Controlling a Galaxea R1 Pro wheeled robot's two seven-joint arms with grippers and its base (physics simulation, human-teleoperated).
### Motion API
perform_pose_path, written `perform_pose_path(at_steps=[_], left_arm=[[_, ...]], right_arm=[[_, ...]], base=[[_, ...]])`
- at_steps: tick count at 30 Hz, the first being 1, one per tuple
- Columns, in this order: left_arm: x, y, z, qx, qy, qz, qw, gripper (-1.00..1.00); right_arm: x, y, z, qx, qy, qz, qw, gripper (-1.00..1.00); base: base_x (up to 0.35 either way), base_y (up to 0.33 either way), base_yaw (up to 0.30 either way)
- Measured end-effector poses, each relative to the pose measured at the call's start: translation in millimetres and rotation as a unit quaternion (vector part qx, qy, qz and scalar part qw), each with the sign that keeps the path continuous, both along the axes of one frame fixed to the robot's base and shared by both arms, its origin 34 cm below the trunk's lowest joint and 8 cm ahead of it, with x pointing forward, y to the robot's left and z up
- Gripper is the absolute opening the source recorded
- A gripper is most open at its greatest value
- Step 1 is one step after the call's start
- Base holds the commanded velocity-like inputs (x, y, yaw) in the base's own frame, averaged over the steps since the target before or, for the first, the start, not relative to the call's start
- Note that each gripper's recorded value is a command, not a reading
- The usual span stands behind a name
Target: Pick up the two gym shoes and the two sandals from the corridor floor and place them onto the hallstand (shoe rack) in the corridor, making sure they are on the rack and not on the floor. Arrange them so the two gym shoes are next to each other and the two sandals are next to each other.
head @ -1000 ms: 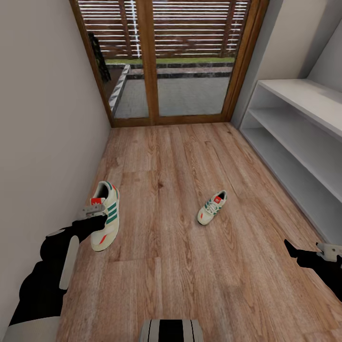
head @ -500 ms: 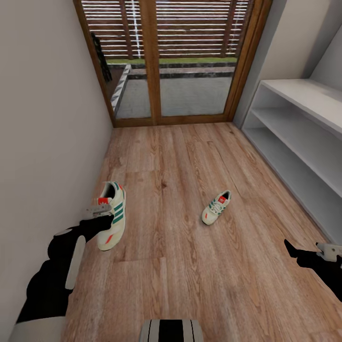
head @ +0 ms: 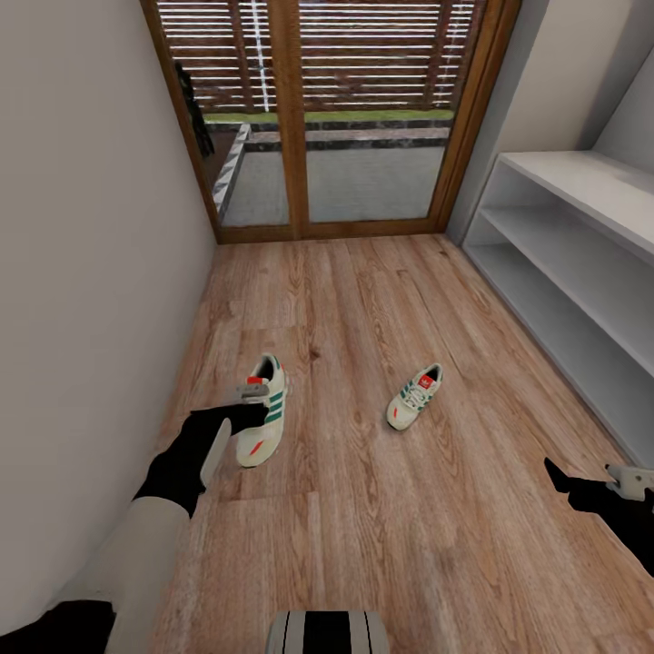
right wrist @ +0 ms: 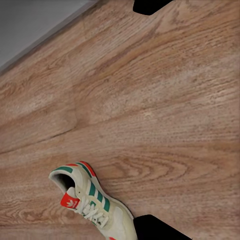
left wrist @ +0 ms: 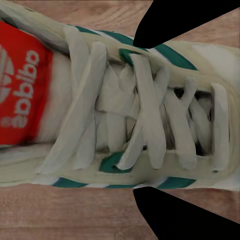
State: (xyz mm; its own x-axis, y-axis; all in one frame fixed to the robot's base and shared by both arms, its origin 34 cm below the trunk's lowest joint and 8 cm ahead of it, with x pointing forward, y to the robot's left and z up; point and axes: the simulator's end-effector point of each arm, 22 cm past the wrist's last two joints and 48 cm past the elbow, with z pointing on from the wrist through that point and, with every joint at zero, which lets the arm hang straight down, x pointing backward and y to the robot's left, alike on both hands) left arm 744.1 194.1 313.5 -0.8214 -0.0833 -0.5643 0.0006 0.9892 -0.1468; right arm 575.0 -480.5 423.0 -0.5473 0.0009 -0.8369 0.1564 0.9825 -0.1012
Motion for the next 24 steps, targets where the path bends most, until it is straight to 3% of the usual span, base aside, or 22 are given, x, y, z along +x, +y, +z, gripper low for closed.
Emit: perform_pose_path(at_steps=[8,24], left_arm=[[4.2,-33.3,-4.6,-0.013,0.0,-0.019,0.9997,-1.0],[7.2,-40.8,-2.8,-0.007,-0.006,-0.029,0.9995,-1.0]], right_arm=[[-0.6,-3.6,0.4,-0.005,0.0,-0.007,1.0,1.0],[-0.7,-4.2,0.4,-0.006,0.0,-0.008,0.9999,1.0]], base=[[0.0,0.001,0.0],[0.0,0.0,0.0]])
